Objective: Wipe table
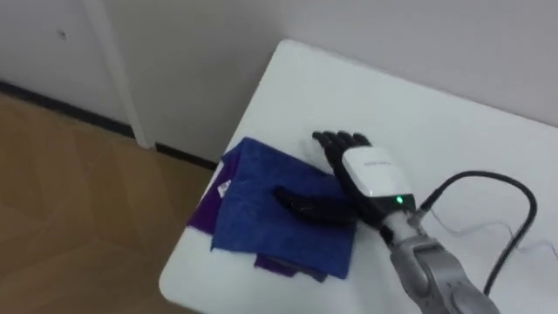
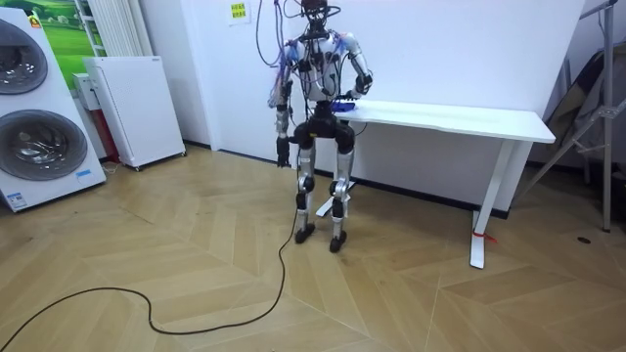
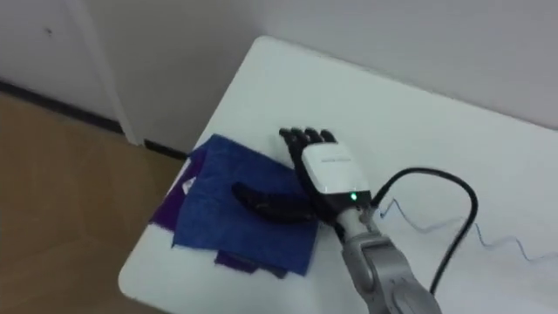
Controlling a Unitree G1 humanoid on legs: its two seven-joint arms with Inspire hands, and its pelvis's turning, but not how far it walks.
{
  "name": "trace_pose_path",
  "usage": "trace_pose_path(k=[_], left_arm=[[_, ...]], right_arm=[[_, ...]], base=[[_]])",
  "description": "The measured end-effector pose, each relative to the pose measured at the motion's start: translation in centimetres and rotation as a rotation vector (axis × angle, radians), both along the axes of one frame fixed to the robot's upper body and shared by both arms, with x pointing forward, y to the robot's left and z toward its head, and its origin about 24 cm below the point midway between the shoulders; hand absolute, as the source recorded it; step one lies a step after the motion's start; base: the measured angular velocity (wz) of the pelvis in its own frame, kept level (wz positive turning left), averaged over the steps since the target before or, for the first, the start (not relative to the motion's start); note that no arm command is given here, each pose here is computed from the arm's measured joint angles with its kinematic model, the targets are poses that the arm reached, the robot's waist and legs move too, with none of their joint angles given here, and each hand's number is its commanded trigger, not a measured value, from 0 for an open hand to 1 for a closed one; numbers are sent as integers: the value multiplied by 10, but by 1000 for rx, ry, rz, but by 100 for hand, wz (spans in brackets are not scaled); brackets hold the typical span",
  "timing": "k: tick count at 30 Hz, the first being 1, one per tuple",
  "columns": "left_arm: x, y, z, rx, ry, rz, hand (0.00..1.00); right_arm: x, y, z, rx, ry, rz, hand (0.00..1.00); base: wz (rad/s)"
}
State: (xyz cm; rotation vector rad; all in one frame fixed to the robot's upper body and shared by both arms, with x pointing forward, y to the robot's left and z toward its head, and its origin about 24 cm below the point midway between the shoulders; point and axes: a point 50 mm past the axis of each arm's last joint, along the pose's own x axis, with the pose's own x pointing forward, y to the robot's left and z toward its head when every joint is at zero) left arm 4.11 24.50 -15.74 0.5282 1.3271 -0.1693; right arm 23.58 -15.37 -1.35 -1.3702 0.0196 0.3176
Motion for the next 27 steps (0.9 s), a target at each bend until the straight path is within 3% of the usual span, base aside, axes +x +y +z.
trace_pose_path(k=[8, 12, 27], left_arm=[[-24, -6, -6, -16, 91, 27, 0], [-15, -3, -5, -7, 69, 21, 0], [-16, -4, -6, -9, 83, 35, 0]], right_arm=[[-1, 4, -13, -85, 28, 44, 0], [-2, 6, -14, -83, 28, 53, 0], [-33, 14, -17, -83, 21, 81, 0]], base=[[7], [-1], [-4]])
